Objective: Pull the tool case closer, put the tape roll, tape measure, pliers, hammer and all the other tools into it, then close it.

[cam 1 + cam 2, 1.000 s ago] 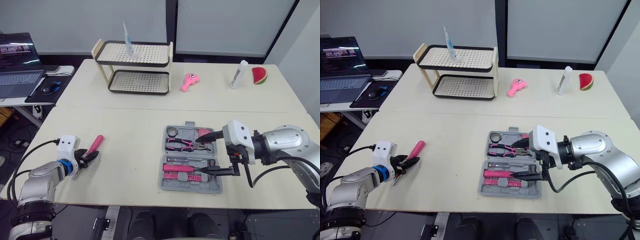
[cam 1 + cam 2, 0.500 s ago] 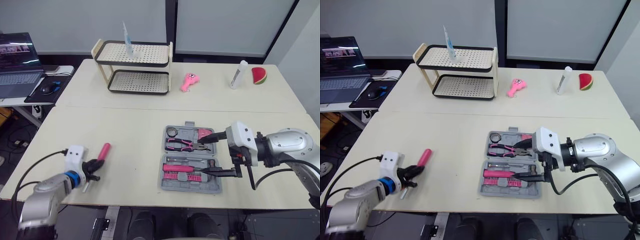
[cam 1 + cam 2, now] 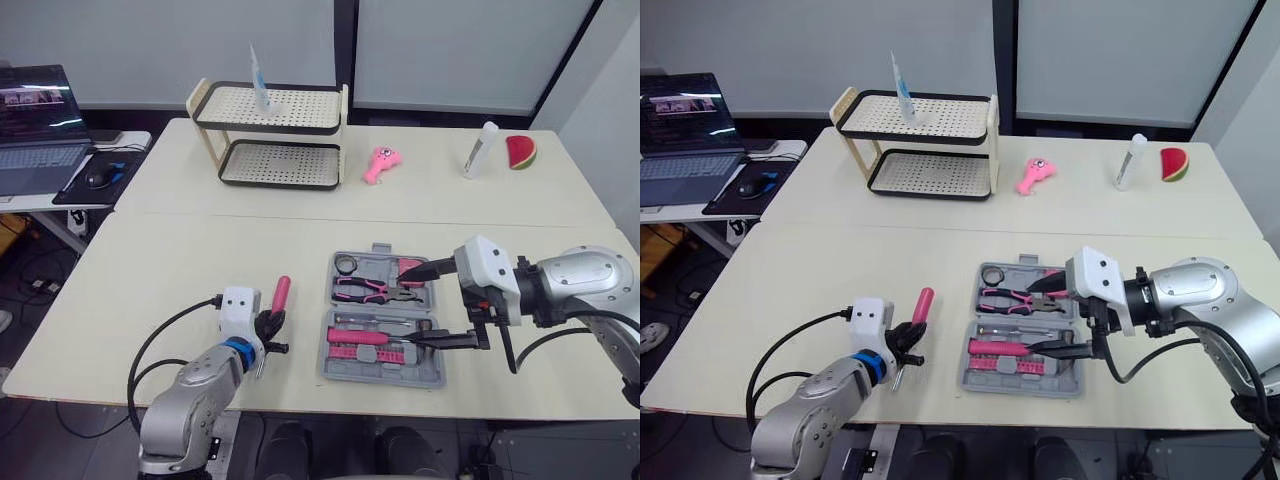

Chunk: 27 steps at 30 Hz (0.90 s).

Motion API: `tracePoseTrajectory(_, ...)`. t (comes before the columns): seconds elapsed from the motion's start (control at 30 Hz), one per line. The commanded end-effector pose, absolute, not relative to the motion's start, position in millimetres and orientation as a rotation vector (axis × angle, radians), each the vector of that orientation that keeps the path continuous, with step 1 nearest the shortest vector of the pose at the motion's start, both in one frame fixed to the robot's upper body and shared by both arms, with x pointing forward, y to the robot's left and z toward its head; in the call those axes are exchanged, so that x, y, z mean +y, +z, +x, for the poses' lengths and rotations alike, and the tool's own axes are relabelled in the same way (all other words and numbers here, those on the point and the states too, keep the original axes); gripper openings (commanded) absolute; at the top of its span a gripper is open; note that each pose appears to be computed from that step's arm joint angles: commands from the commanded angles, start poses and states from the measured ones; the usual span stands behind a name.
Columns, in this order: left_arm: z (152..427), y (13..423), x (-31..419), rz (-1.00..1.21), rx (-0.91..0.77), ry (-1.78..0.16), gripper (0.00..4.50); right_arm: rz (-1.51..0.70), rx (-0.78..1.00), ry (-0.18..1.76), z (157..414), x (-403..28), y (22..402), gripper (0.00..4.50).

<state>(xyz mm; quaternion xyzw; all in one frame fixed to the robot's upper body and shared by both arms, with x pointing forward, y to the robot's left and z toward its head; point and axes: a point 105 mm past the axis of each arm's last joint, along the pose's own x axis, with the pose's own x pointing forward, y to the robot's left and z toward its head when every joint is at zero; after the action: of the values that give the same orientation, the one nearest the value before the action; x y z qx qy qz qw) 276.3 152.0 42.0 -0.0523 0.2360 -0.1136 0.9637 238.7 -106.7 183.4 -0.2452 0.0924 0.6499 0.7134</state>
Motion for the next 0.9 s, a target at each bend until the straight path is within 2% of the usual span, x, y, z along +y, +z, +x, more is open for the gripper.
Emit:
tracePoseTrajectory(0.03,276.4,43.0,149.7,-0.088,0.48,-0.203,0.56,-0.566,0.186,1.451,238.0,-106.6,190.5,4.5)
tracePoseTrajectory(0.47,271.2,19.0,155.5,-0.113,0.581,-0.16,0.56,-0.567,0.193,1.439,239.2,-109.3,189.7,4.5)
tracePoseTrajectory(0.53,271.6,17.7,156.2,-0.117,0.582,-0.157,1.31,-0.567,0.193,1.438,238.9,-109.5,189.8,4.5)
tracePoseTrajectory(0.9,270.2,47.8,161.1,-0.069,0.467,-0.172,4.48,-0.574,0.197,1.421,238.5,-114.1,191.9,4.5)
